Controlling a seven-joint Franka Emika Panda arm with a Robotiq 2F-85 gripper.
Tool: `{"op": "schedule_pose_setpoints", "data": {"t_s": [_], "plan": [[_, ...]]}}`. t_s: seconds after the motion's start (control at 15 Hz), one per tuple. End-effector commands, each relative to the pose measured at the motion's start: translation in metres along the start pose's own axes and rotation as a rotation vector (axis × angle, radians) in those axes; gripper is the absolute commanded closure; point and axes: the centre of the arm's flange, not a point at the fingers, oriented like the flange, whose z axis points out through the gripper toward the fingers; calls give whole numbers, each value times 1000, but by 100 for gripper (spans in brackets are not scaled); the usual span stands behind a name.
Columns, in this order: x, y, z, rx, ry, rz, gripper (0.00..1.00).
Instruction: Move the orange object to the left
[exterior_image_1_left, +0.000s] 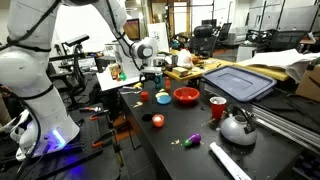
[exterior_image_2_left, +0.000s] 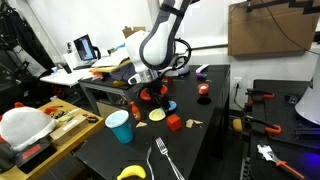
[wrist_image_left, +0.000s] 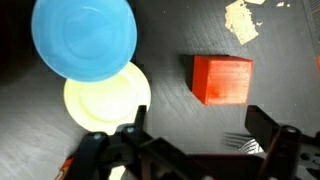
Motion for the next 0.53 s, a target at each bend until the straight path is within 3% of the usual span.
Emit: {"op": "schedule_pose_setpoints", "data": {"t_s": [0.0,0.47], "plan": [[-29,13,-36,-12,47,80,0],[-85,66,-81,-68,137,347,0]]}}
